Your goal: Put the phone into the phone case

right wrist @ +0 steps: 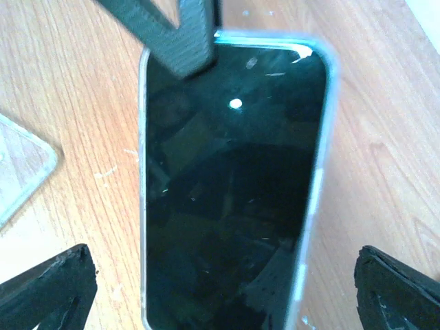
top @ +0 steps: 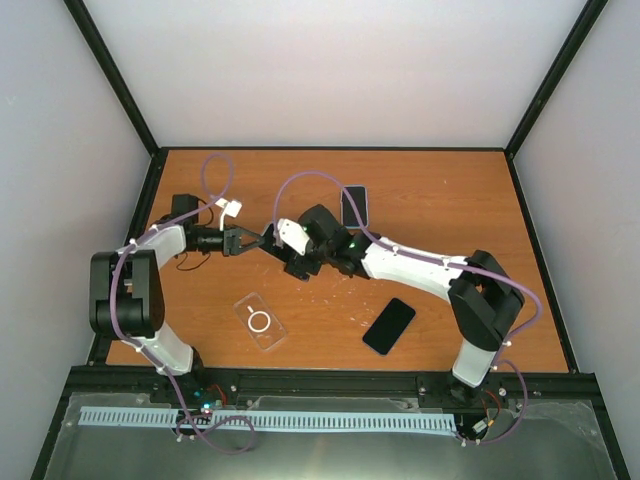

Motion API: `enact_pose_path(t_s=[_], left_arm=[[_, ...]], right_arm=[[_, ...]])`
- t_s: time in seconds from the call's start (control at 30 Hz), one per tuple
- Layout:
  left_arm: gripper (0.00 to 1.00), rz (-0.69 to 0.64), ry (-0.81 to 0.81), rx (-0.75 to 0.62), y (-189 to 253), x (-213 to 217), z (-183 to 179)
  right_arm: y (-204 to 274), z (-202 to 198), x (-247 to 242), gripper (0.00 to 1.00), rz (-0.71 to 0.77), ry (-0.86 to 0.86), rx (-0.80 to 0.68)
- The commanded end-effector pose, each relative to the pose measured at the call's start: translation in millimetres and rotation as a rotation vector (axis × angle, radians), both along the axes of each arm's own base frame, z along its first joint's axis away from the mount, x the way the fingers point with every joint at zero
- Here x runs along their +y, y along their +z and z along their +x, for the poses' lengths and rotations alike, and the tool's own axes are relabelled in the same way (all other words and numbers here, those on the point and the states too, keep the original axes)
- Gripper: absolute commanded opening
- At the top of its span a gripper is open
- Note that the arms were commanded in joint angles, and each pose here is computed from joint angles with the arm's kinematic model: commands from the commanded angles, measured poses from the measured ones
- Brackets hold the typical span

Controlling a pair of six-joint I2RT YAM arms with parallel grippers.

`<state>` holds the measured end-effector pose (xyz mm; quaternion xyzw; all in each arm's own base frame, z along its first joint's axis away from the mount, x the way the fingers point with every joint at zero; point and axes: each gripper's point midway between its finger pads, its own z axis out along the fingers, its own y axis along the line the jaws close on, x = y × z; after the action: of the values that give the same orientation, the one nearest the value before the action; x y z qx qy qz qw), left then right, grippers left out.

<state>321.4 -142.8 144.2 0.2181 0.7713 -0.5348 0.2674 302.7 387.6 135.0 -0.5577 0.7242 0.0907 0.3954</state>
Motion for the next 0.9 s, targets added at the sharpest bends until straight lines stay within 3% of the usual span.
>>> enact_pose_path(t_s=[0.0, 0.3, 0.63, 0.87], left_arm=[[0.01, 0.007, -0.041, -0.175, 32, -2, 3], [0.01, 0.038, -0.13, -0.39, 71, -11, -18], [0.01, 0.155, -0.281, -0.724, 115, -48, -65], [0.01, 0.167, -0.309, -0.83, 134, -56, -79]], right_arm=[[53, 0, -4, 1.0, 0.102, 0.033, 0.057], [112, -8, -35, 0.99, 0.288, 0.184, 0.24], [160, -57, -50, 0.79, 0.331, 0.459, 0.24], [173, -74, -57, 0.65, 0.343, 0.511, 0.229]])
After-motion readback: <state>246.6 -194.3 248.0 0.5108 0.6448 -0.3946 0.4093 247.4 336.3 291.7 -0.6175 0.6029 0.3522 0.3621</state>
